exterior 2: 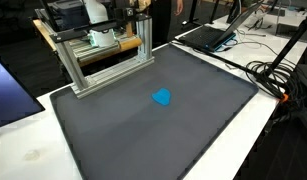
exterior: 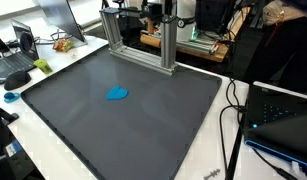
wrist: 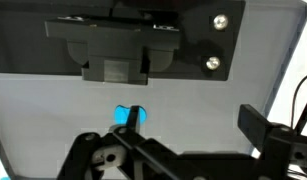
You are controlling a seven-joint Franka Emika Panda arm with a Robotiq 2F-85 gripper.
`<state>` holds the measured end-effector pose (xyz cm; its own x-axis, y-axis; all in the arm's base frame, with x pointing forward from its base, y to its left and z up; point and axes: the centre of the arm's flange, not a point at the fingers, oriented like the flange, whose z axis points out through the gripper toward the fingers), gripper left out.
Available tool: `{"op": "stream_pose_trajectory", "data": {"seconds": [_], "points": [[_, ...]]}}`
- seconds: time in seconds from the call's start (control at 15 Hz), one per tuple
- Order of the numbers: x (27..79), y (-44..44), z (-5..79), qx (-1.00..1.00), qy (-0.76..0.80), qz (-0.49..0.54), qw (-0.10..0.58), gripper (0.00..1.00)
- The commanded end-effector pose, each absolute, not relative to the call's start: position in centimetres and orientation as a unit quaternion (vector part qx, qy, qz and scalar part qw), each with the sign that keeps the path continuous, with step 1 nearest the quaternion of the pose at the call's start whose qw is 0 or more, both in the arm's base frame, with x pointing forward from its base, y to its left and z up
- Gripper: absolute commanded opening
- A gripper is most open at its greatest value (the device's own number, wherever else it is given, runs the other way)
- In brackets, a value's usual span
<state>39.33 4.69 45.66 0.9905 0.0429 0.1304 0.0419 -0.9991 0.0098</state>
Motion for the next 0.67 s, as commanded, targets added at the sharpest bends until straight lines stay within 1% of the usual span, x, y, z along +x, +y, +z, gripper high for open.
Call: {"op": "stream_pose_trajectory", "data": {"seconds": [0.0, 0.4, 0.47, 0.6], "points": [[40.7, 5.1, 44.8, 0.999, 0.025, 0.037, -0.006, 1.00], [40.5, 5.3, 43.5, 0.998, 0.025, -0.059, 0.003, 1.00], [40.6, 5.3, 43.5, 0.998, 0.022, -0.061, 0.004, 1.00], [41.5, 5.5, 43.9, 1.000, 0.017, -0.012, -0.011, 1.00]]}}
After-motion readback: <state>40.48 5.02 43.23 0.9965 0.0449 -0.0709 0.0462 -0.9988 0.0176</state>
